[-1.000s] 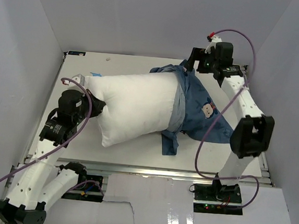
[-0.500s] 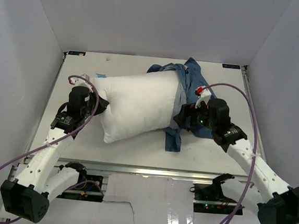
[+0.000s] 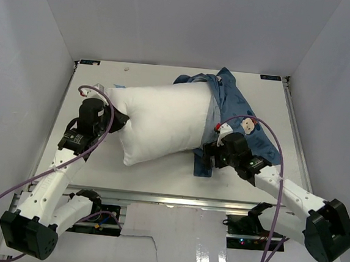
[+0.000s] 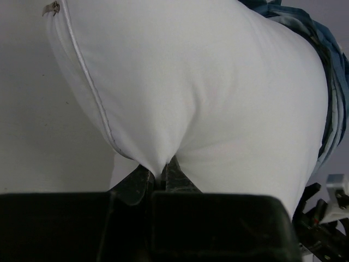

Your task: Remove the pillowcase from the pillow

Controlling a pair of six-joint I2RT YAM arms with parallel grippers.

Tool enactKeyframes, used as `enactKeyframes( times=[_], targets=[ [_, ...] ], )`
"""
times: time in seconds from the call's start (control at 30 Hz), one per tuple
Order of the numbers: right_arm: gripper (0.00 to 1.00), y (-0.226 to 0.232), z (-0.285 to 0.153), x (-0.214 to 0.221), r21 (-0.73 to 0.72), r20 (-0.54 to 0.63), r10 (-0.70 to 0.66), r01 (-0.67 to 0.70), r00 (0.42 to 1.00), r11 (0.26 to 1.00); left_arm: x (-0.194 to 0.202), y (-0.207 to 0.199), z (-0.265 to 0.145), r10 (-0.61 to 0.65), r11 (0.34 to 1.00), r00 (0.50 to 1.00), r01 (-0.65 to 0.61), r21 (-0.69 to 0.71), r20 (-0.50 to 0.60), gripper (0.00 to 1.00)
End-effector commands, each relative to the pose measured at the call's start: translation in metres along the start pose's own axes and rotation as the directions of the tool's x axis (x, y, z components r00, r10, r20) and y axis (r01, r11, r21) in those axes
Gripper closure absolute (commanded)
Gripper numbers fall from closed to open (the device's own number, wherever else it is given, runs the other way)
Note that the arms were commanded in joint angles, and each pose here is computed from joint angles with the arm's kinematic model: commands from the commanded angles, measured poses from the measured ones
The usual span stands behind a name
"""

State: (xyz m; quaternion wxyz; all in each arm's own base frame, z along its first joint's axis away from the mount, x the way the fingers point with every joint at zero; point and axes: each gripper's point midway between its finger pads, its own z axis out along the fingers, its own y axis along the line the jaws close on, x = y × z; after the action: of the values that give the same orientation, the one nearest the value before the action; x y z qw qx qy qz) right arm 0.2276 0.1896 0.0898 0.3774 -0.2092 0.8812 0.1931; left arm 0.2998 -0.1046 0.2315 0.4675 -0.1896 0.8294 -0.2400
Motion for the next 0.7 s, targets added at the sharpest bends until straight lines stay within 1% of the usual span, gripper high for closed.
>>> enactKeyframes(
  times=[0.0, 0.07, 0.1, 0.13, 0.17, 0.2, 0.27, 0.3, 0.33, 0.37, 0.43, 0.47, 0.5, 0.53, 0.57, 0.63, 0.67],
  targets=[
    [0.07, -0.008, 0.019, -0.015, 0.057, 0.049, 0.027, -0.03, 0.998, 0.998, -0.038, -0.041, -0.015, 0.003, 0.993, 0.997, -0.012, 0.119, 0.078, 1.0],
    [0.25, -0.009, 0.025, -0.01, 0.059, 0.034, 0.034, -0.036, 0.999, 0.998, -0.041, -0.045, -0.015, 0.019, 0.992, 0.997, -0.028, 0.122, 0.076, 1.0],
    [0.36, -0.015, 0.028, -0.008, 0.094, 0.035, 0.053, -0.056, 0.998, 0.994, -0.047, -0.051, -0.015, 0.026, 0.991, 0.997, -0.036, 0.131, 0.077, 1.0],
    [0.58, -0.016, 0.03, -0.014, 0.102, 0.066, 0.059, -0.066, 0.996, 0.993, -0.047, -0.051, -0.015, 0.047, 0.99, 0.997, -0.055, 0.127, 0.068, 1.0],
    [0.86, -0.02, 0.031, -0.015, 0.122, 0.077, 0.068, -0.077, 0.995, 0.99, -0.049, -0.053, -0.016, 0.058, 0.989, 0.996, -0.066, 0.13, 0.067, 1.0],
    [0.92, -0.032, 0.03, -0.018, 0.187, 0.098, 0.078, -0.095, 0.992, 0.978, -0.05, -0.053, -0.013, 0.07, 0.99, 0.996, -0.077, 0.121, 0.062, 1.0],
    [0.92, -0.048, 0.028, -0.023, 0.266, 0.128, 0.092, -0.123, 0.988, 0.956, -0.061, -0.055, -0.016, 0.087, 0.99, 0.993, -0.095, 0.101, 0.08, 1.0],
    [0.92, -0.07, 0.025, -0.029, 0.335, 0.152, 0.127, -0.172, 0.98, 0.926, -0.065, -0.052, -0.014, 0.111, 0.99, 0.99, -0.118, 0.076, 0.088, 1.0],
    [0.92, -0.081, 0.023, -0.031, 0.355, 0.161, 0.157, -0.206, 0.974, 0.912, -0.076, -0.057, -0.02, 0.12, 0.989, 0.988, -0.127, 0.074, 0.101, 1.0],
    [0.92, -0.108, 0.018, -0.032, 0.403, 0.188, 0.208, -0.269, 0.96, 0.875, -0.084, -0.056, -0.022, 0.135, 0.988, 0.985, -0.142, 0.061, 0.111, 1.0],
    [0.92, -0.134, 0.012, -0.033, 0.455, 0.222, 0.257, -0.333, 0.941, 0.826, -0.101, -0.063, -0.028, 0.142, 0.987, 0.981, -0.151, 0.06, 0.133, 1.0],
    [0.92, -0.154, 0.007, -0.033, 0.494, 0.243, 0.282, -0.369, 0.928, 0.788, -0.107, -0.064, -0.03, 0.145, 0.986, 0.979, -0.154, 0.058, 0.142, 1.0],
    [0.92, -0.165, 0.007, -0.029, 0.524, 0.241, 0.297, -0.381, 0.924, 0.762, -0.111, -0.067, -0.033, 0.154, 0.984, 0.977, -0.164, 0.062, 0.146, 1.0],
    [0.92, -0.174, 0.005, -0.029, 0.543, 0.252, 0.307, -0.396, 0.918, 0.74, -0.111, -0.068, -0.031, 0.158, 0.984, 0.979, -0.167, 0.064, 0.128, 1.0],
    [0.92, -0.188, 0.001, -0.025, 0.565, 0.266, 0.334, -0.427, 0.904, 0.706, -0.119, -0.075, -0.037, 0.16, 0.982, 0.976, -0.172, 0.073, 0.146, 1.0],
    [0.92, -0.199, 0.002, -0.015, 0.583, 0.263, 0.37, -0.452, 0.891, 0.675, -0.122, -0.076, -0.038, 0.17, 0.981, 0.974, -0.182, 0.069, 0.149, 1.0],
    [0.92, -0.208, -0.001, -0.01, 0.594, 0.281, 0.393, -0.48, 0.876, 0.646, -0.129, -0.078, -0.04, 0.174, 0.98, 0.971, -0.187, 0.066, 0.162, 1.0]
  ],
)
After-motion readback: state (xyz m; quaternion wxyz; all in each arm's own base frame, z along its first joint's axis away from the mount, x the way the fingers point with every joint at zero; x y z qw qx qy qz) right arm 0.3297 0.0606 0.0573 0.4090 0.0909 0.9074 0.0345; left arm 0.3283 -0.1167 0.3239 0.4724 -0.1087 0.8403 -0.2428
